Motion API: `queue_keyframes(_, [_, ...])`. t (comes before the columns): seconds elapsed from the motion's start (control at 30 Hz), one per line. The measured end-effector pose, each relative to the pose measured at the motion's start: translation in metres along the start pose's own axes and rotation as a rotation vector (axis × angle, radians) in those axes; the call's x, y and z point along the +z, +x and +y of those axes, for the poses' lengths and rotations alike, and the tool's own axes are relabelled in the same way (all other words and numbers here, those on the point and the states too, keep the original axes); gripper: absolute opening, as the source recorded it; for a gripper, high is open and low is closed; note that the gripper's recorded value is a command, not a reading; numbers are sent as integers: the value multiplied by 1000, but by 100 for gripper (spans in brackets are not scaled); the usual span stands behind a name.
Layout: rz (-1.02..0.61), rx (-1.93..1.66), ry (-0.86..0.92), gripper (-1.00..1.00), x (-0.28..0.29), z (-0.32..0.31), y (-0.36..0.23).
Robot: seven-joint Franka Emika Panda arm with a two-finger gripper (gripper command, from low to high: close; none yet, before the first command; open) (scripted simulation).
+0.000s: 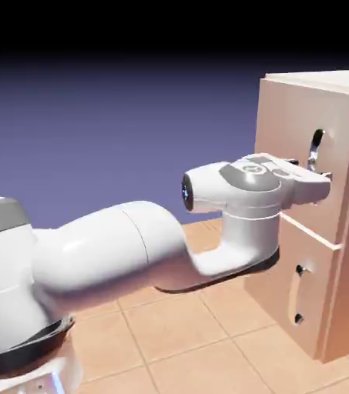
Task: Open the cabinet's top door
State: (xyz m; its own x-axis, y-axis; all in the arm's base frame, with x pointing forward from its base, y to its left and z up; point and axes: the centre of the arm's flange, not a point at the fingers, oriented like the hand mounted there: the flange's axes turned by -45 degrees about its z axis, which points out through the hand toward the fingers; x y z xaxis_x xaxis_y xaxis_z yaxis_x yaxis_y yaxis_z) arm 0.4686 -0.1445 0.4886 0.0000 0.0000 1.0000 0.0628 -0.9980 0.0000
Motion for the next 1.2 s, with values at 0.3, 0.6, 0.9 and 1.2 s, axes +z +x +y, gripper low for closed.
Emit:
queue_keyframes(0.3, [10,-3,-168,-100,-40,-27,-1])
queue_keyframes(0.6, [-1,-1,-199,-100,-48,-34,0])
queue_keyframes(0.9, [0,0,-402,-100,-90,-78,0])
queue_keyframes(1.2, [1,-1,-565,-100,-116,-118,0])
